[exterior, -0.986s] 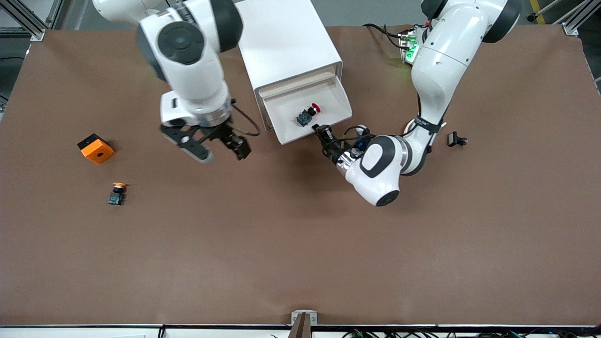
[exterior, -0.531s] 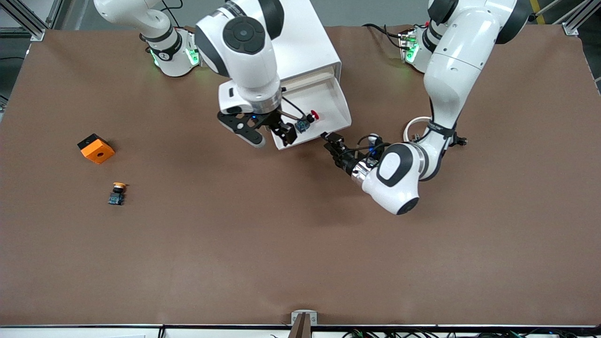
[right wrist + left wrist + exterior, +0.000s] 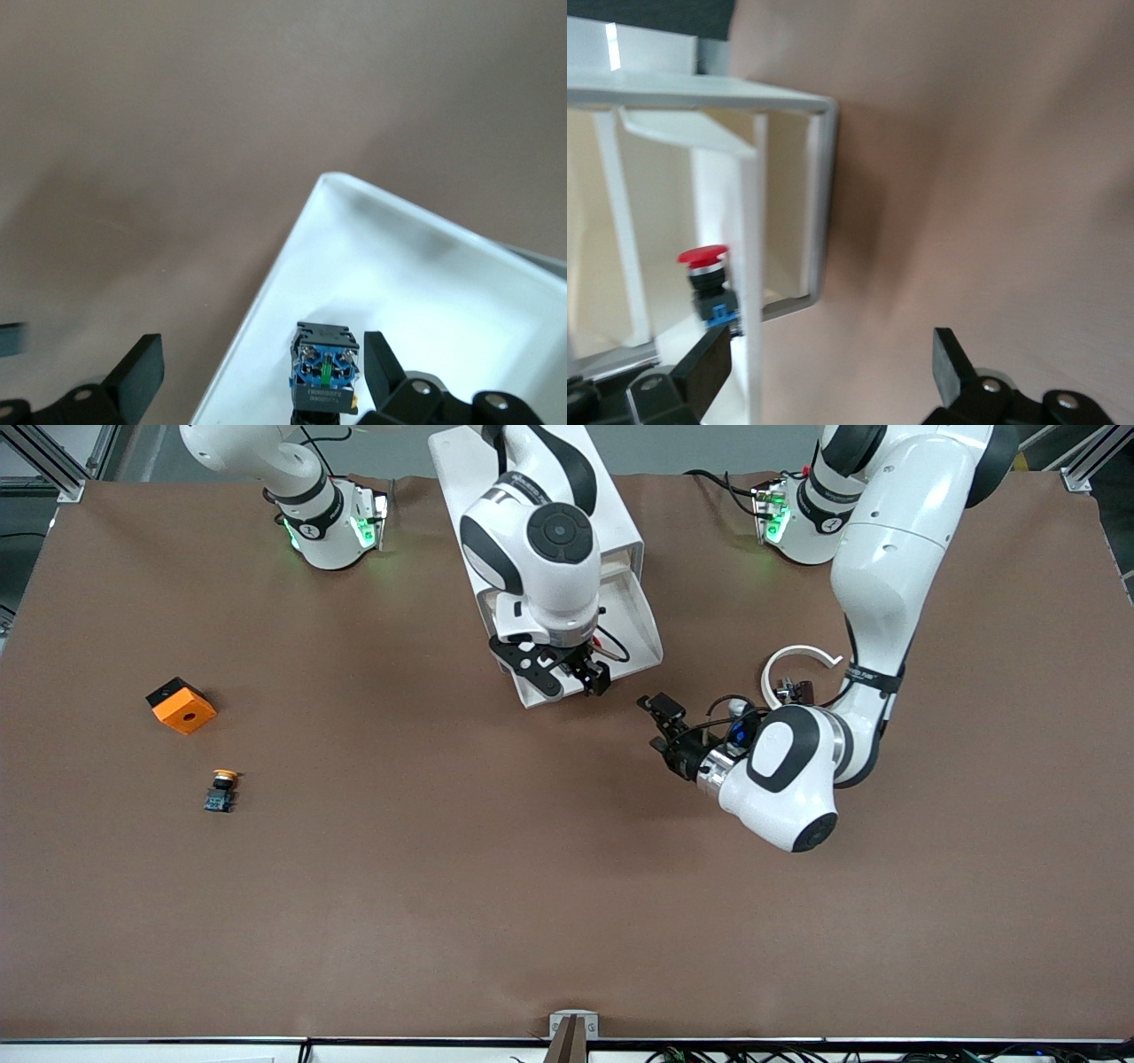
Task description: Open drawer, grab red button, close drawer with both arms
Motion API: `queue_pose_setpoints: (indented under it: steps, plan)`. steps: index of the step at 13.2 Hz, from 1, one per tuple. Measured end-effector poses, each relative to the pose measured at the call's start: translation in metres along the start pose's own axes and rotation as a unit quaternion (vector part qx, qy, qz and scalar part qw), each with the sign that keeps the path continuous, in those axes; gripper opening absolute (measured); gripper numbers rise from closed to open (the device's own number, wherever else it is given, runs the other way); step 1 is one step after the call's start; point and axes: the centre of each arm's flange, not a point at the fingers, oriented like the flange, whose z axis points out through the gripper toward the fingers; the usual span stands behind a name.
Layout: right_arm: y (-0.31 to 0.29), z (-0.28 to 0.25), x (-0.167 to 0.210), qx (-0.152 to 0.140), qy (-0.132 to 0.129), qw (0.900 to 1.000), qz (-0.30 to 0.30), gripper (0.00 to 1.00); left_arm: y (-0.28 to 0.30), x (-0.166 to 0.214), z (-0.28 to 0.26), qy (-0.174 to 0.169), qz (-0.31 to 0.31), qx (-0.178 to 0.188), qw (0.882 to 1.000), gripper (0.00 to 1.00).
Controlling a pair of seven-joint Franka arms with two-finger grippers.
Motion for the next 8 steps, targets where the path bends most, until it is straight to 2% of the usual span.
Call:
queue_pose_setpoints:
  steps: [1, 3, 5, 8]
  plan:
    - [0.000, 0.006, -0.006, -0.005, 0.001, 1.000, 0.011, 1.00, 0.001, 0.003, -0.013, 0.009, 0.009, -0.025, 1.000, 1.00]
    - [0.002, 0.010, -0.010, -0.011, -0.006, 0.999, 0.039, 1.00, 0.004, 0.009, -0.034, 0.026, 0.069, -0.059, 0.996, 1.00]
    - [0.005, 0.017, -0.009, -0.023, -0.007, 0.998, 0.056, 1.00, 0.010, 0.019, -0.049, 0.047, 0.128, -0.084, 0.987, 1.00]
    - [0.011, 0.032, -0.006, -0.039, -0.006, 0.997, 0.061, 1.00, 0.020, 0.031, -0.067, 0.096, 0.167, -0.128, 0.973, 1.00]
